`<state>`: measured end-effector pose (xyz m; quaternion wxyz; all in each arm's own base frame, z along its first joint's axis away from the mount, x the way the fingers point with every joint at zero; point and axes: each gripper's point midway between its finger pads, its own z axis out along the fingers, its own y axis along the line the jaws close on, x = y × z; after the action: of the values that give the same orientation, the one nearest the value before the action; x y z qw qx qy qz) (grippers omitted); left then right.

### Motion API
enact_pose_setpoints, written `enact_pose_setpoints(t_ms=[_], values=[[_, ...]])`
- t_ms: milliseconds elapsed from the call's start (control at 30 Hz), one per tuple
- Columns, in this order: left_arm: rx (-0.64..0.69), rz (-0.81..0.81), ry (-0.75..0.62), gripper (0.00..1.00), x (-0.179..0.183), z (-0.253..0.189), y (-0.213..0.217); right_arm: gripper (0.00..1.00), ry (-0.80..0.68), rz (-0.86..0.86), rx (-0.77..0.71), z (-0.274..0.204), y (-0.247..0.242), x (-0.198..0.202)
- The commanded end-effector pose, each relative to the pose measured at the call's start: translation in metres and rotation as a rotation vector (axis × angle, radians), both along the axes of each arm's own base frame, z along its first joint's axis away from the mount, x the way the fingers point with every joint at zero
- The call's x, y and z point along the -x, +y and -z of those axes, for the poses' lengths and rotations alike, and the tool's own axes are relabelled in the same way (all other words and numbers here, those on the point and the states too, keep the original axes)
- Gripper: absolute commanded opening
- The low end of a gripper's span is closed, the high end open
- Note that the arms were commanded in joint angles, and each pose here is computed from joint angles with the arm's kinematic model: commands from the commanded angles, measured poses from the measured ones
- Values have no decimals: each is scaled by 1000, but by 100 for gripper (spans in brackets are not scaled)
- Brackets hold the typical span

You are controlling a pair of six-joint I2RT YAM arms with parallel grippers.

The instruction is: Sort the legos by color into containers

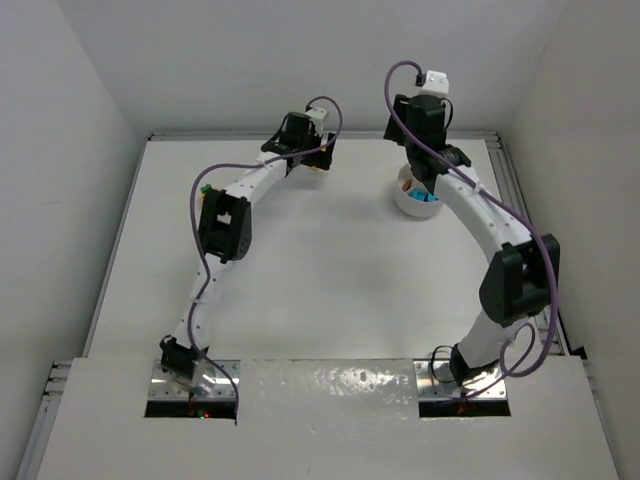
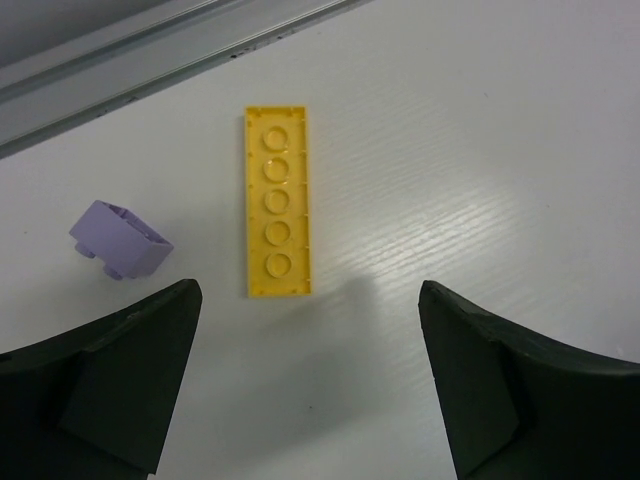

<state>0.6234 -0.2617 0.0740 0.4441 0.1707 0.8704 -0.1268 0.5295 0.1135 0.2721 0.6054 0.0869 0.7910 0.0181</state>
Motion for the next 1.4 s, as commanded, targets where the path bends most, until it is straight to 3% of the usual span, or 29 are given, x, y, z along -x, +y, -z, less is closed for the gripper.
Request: enact_pose_setpoints(t_ms=[0,367,600,867,1100,1367], values=[[54,-37,-115,87,-21,-31,-9,59,28,26,92,0,-18,24],[-21,-87,-131,83,-26,2,-23,59,-75,71,133,-49,-44,61],[-71,-138,-119,74,-27,18,-12,59,-93,100,183,-62,-57,72],[-73,-153,-171,75,-34,2,-9,59,-91,104,211,-63,-60,72],[-12,-189,-51,72,-25,36,1,59,-107,99,247,-78,-62,75],[-26,-209,-47,72,-29,44,13,59,-119,122,270,-87,-69,80]])
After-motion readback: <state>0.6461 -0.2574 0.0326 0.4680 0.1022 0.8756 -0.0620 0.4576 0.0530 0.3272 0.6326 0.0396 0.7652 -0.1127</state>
